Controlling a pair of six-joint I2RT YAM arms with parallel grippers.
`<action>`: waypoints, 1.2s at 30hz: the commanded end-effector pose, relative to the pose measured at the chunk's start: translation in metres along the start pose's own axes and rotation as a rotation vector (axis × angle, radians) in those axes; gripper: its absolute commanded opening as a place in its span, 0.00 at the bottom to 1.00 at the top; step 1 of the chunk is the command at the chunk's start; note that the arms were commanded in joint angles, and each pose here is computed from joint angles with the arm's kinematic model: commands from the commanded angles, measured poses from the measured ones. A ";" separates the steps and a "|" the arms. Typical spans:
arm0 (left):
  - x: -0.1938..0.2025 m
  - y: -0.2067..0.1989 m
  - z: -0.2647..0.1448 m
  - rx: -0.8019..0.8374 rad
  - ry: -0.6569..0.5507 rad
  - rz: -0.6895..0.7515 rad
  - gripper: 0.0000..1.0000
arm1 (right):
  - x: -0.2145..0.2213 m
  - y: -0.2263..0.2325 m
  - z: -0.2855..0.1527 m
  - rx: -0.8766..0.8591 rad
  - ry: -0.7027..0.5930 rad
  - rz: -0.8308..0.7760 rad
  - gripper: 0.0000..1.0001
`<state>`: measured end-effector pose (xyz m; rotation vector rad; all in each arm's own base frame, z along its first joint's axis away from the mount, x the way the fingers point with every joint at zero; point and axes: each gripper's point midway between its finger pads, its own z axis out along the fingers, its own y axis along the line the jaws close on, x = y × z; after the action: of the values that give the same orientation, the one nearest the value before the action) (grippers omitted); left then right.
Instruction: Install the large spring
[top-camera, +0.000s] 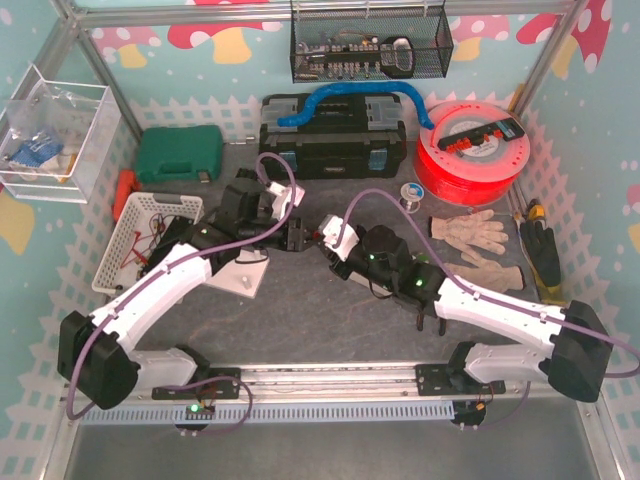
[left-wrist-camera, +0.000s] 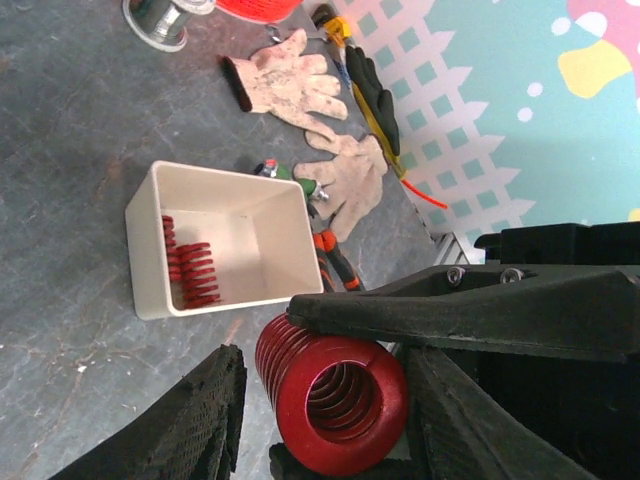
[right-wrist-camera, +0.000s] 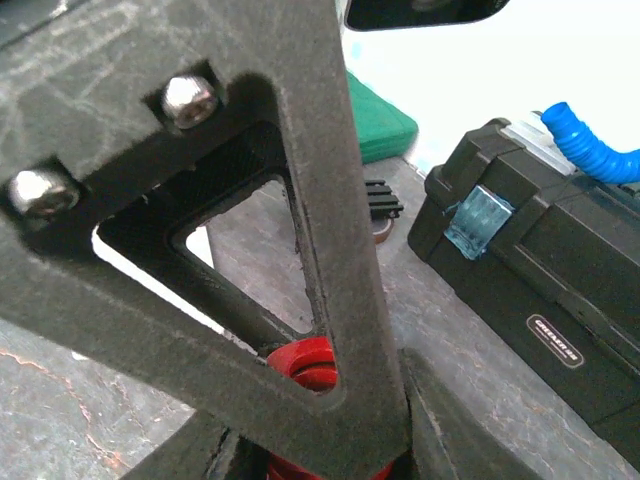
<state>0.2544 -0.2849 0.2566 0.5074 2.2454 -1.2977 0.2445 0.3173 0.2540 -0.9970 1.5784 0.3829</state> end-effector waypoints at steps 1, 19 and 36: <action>-0.006 -0.006 0.004 0.023 0.001 0.035 0.44 | -0.033 -0.006 0.000 0.033 -0.092 -0.010 0.05; -0.014 -0.010 0.004 0.027 -0.010 0.007 0.00 | -0.002 -0.002 -0.002 0.047 -0.017 0.054 0.21; -0.046 0.048 -0.034 -0.277 -0.170 -0.135 0.00 | 0.030 -0.009 -0.036 0.093 0.031 0.153 0.98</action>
<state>0.2908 -0.2642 0.2527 0.2982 2.3145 -1.1723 0.2312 0.2864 0.2363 -0.8717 1.6671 0.3961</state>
